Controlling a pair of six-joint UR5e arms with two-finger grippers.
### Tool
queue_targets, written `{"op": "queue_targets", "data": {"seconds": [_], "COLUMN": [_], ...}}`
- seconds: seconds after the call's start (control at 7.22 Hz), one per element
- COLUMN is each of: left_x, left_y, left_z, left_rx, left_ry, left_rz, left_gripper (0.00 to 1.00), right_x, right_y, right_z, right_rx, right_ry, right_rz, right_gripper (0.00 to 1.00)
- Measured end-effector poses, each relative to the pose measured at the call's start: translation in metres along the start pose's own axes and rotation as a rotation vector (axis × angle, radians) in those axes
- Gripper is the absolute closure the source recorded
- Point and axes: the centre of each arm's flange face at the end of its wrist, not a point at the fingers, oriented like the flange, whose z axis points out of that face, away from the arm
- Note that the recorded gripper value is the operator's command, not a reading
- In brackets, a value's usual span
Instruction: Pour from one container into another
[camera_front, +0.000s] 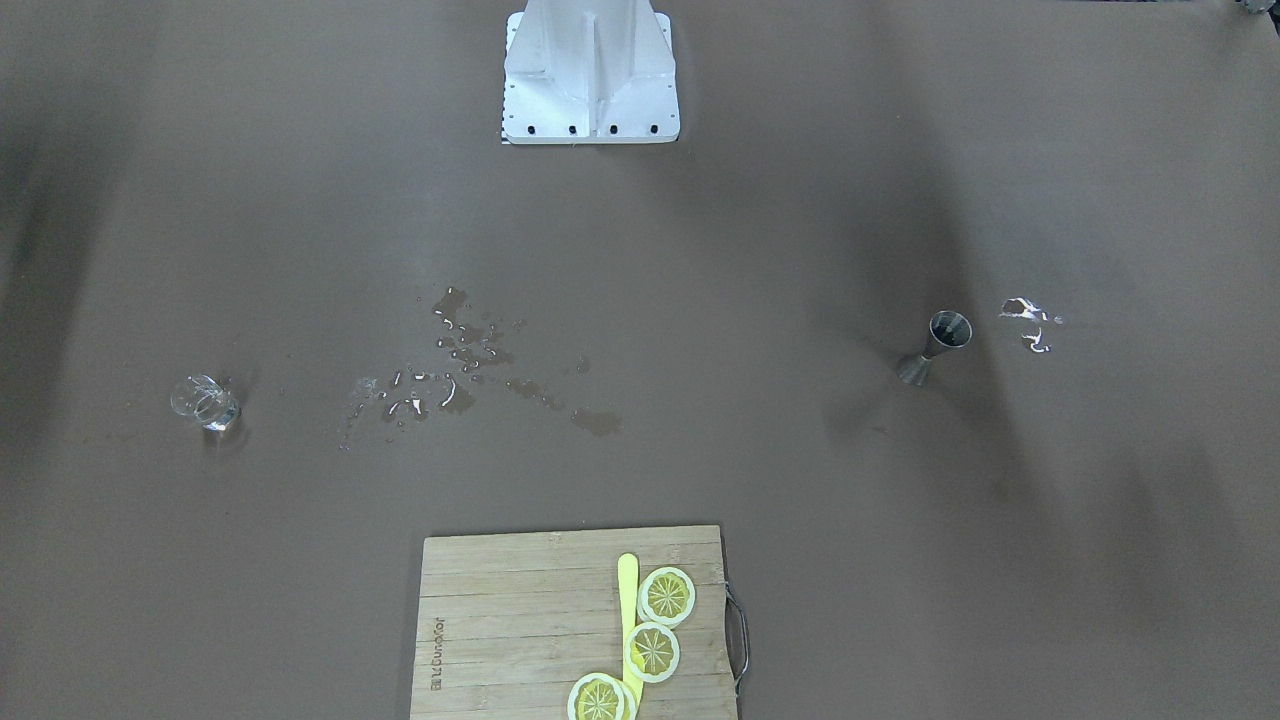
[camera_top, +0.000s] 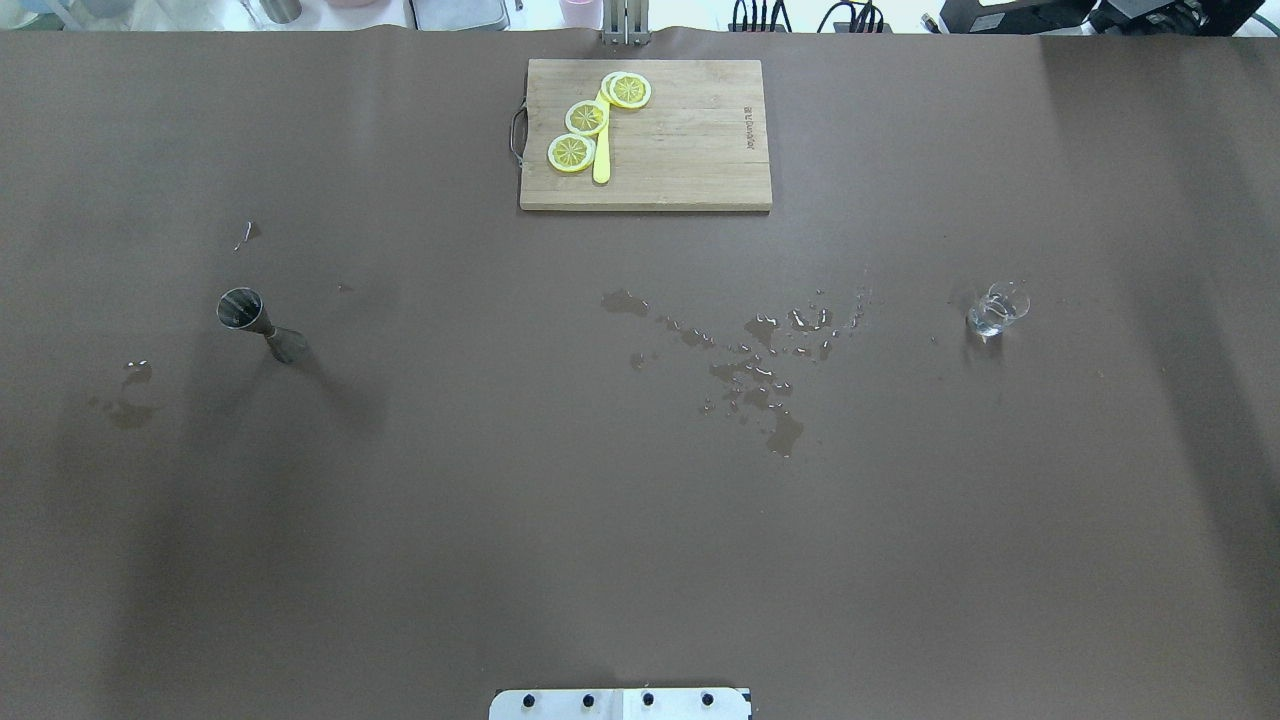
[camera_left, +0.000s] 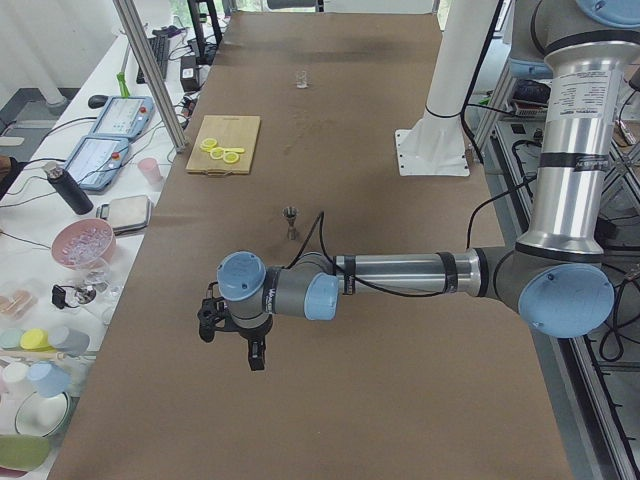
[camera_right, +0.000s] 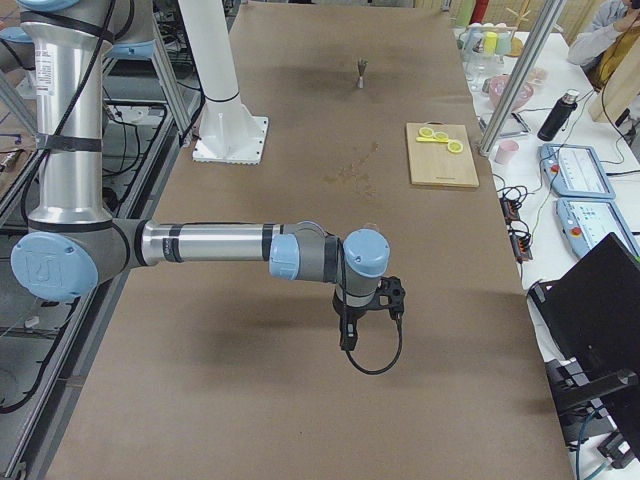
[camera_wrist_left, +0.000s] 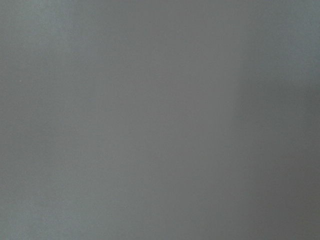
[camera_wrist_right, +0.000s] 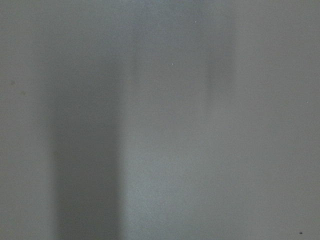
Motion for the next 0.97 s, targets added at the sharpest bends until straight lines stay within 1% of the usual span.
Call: {"op": "queue_targets", "data": {"seconds": [0.42, 0.69, 0.97], "left_x": [0.001, 0.0, -0.001], "left_y": [0.0, 0.0, 0.0], "left_z": [-0.001, 0.0, 0.001], "left_rx": [0.001, 0.0, 0.001], "left_ry": [0.0, 0.001, -0.011], "left_rz": [0.0, -0.001, -0.005], "left_gripper": [0.01, 0.01, 0.01], "right_x": [-0.008, -0.02, -0.027], "right_y": [-0.007, -0.017, -0.022], "right_z": [-0.005, -0.009, -0.011], "right_rx": [0.013, 0.02, 0.023], "right_ry": [-0.006, -0.007, -0.005], "right_rz": [-0.021, -0.05, -0.065], "right_gripper": [0.0, 0.0, 0.0]}}
